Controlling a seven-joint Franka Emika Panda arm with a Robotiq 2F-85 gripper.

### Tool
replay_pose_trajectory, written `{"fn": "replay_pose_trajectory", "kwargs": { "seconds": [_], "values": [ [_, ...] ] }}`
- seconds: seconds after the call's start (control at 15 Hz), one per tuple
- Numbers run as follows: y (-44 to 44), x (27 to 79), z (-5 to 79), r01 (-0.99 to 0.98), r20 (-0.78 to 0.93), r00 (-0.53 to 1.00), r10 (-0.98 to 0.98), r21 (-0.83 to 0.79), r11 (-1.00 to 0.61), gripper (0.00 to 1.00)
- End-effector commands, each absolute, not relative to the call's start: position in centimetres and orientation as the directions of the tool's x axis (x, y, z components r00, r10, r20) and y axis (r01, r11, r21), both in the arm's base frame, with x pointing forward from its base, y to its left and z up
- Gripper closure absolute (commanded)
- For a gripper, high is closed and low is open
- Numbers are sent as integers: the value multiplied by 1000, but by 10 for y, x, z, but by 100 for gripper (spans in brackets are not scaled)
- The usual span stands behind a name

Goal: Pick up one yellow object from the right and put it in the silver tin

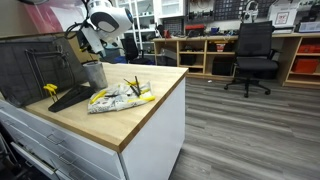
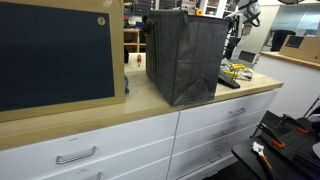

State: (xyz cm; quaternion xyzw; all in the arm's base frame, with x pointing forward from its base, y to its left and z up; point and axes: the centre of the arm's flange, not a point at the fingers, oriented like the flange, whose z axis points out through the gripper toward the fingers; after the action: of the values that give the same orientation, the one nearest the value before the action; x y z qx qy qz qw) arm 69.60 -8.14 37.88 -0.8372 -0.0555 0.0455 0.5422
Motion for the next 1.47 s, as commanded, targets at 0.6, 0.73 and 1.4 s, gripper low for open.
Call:
{"fn": "replay_pose_trajectory", "kwargs": {
  "seconds": [0.6, 0.73, 1.4],
  "values": [
    [-97, 676, 365, 72, -1, 986, 168, -899, -431, 13],
    [-105, 671, 372, 85, 7, 986, 168, -883, -462, 0],
    [-134, 654, 410, -29, -71, 997, 15, -579, -815, 0]
  ]
}}
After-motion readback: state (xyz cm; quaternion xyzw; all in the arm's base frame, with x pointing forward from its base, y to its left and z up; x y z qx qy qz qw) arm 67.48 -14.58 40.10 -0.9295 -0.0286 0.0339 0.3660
